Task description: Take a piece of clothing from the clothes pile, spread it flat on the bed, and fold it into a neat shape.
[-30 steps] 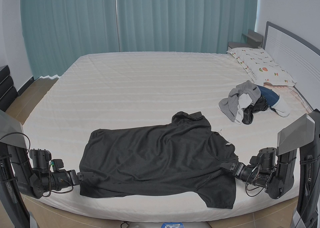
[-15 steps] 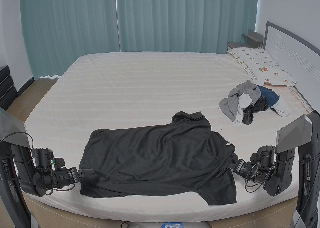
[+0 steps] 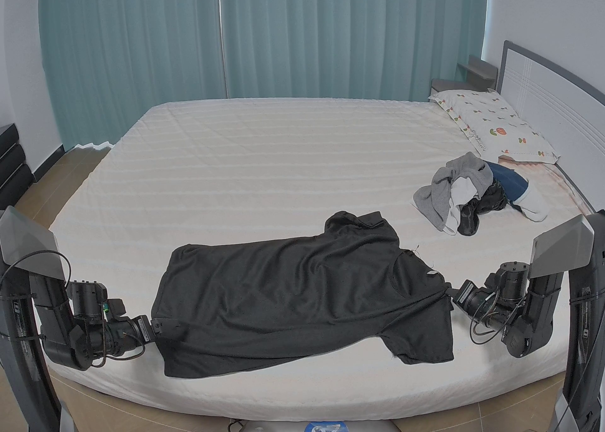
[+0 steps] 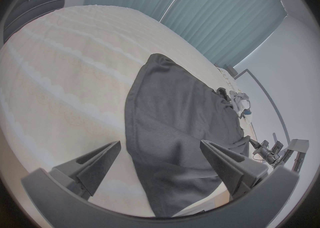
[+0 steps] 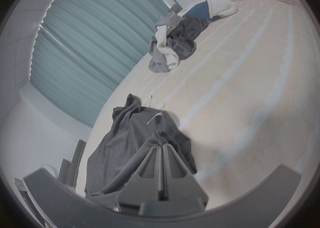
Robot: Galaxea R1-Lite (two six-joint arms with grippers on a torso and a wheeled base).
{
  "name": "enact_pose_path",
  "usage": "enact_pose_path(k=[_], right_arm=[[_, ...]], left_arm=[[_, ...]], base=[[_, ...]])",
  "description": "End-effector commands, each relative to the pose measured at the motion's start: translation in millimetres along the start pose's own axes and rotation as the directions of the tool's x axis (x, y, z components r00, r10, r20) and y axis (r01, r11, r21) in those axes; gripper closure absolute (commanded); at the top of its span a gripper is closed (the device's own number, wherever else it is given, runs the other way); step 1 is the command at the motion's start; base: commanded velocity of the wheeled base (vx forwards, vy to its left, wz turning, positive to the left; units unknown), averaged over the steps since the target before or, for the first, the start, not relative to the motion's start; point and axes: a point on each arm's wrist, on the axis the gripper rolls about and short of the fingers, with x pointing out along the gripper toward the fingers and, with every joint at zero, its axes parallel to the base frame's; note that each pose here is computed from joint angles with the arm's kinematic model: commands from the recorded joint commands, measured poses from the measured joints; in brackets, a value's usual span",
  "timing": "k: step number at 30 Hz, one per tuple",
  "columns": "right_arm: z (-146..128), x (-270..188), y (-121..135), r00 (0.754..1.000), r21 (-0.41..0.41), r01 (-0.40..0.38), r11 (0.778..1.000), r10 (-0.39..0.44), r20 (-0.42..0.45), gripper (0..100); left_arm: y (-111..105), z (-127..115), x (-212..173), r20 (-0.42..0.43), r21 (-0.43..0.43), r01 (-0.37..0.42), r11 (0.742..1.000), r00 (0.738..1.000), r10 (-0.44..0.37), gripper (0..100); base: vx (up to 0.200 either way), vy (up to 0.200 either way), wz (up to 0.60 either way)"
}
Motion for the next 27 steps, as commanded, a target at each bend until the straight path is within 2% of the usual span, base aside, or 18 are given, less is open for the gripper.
enact_pose_path(k=[1, 5, 11, 12, 17, 19, 22, 24, 27], right_arm=[[6, 5, -5, 0.999, 0.008, 0.013, 1.0, -0.013, 0.033, 100], [5, 5, -7, 0.999, 0.009, 0.019, 1.0, -0.02, 0.03, 100], [2, 6, -8, 0.999, 0.008, 0.024, 1.0, -0.024, 0.024, 100], [2, 6, -8, 0.999, 0.007, 0.023, 1.0, -0.023, 0.023, 100], [1, 6, -8, 1.0, 0.007, 0.022, 1.0, -0.022, 0.02, 100], [1, 6, -8, 1.0, 0.007, 0.022, 1.0, -0.022, 0.02, 100], [1, 6, -7, 1.0, 0.006, 0.021, 1.0, -0.021, 0.018, 100], [1, 6, -7, 1.0, 0.006, 0.021, 1.0, -0.021, 0.018, 100], [1, 6, -7, 1.0, 0.006, 0.021, 1.0, -0.021, 0.018, 100]], left_arm=[[-2, -6, 11, -0.022, 0.004, -0.022, 1.0, 1.0, 0.022, 0], [-15, -6, 20, -0.022, -0.023, -0.011, 1.0, 1.0, 0.01, 0], [-23, -6, 39, 0.017, -0.006, -0.078, 0.997, 0.997, 0.078, 0], [-24, -7, 43, 0.02, -0.001, -0.093, 0.996, 0.995, 0.093, 100], [-28, -4, 48, 0.041, 0.001, -0.095, 0.995, 0.995, 0.095, 100], [-31, 3, 50, 0.071, -0.058, -0.08, 0.995, 0.994, 0.084, 100], [-36, 16, 47, 0.139, -0.108, -0.068, 0.992, 0.987, 0.083, 100], [-39, 29, 46, 0.212, -0.141, -0.061, 0.988, 0.973, 0.09, 100], [-39, 35, 48, 0.27, -0.149, -0.055, 0.987, 0.958, 0.094, 100]], base=[[0.0, 0.0, 0.0], [0.0, 0.0, 0.0], [0.0, 0.0, 0.0], [0.0, 0.0, 0.0], [0.0, 0.0, 0.0], [0.0, 0.0, 0.0], [0.0, 0.0, 0.0], [0.0, 0.0, 0.0], [0.0, 0.0, 0.0]])
